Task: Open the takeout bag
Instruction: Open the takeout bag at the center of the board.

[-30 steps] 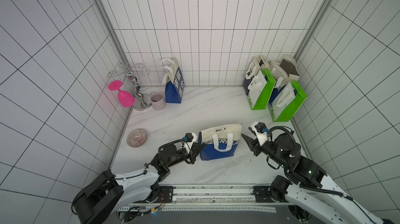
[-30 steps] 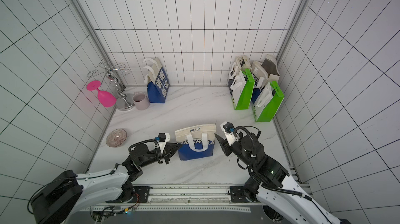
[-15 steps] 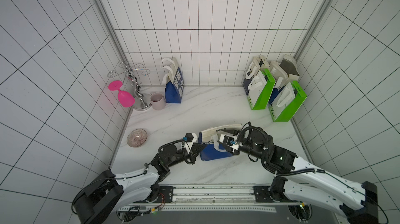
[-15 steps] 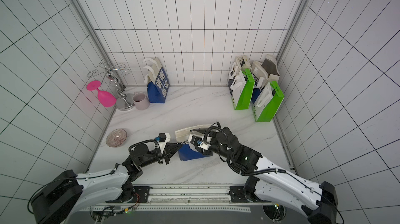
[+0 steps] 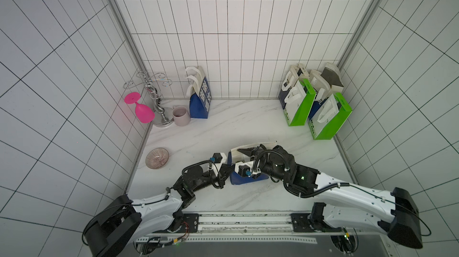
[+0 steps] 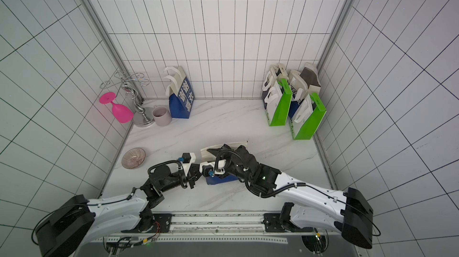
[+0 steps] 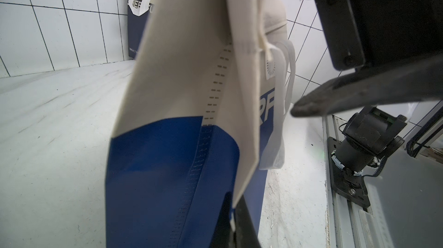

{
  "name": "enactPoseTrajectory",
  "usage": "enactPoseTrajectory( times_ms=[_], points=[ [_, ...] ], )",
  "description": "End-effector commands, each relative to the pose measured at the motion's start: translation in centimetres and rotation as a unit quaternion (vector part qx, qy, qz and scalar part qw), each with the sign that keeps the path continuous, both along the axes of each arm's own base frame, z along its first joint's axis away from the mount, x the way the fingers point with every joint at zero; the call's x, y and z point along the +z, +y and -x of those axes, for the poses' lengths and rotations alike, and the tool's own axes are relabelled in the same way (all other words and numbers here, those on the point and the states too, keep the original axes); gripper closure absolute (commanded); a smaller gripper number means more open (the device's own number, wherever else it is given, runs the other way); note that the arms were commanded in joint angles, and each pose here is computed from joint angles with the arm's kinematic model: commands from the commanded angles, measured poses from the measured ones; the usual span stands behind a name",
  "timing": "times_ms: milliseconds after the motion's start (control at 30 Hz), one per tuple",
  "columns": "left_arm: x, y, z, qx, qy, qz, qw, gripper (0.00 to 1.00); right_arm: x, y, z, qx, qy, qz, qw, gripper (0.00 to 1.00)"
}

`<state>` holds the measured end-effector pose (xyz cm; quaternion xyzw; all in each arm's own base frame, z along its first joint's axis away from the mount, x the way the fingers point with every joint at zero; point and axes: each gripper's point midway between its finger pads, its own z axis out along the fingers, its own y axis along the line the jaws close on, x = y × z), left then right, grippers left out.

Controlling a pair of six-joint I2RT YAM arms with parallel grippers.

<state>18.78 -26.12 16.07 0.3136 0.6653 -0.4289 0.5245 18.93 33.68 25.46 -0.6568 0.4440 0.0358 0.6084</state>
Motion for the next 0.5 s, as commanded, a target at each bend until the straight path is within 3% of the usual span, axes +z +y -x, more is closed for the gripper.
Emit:
enactPoseTrajectory(
  times_ms=[0,233,467],
  points=[
    [1.5,-0.5,0.2,-0.012,-0.020,0.013,1.000,1.00,6.3,1.0,-0.7,-0.007,-0.074,-0.048,0.996,0.47],
    [1.4,-0.8,0.2,-0.015,-0.020,0.009,1.000,1.00,7.2,1.3,-2.0,-0.050,-0.134,-0.059,0.988,0.50],
    [1.4,-0.7,0.2,-0.014,-0.021,0.006,1.000,1.00,6.6,1.1,-2.7,-0.069,-0.148,-0.039,0.986,0.59]
  ],
)
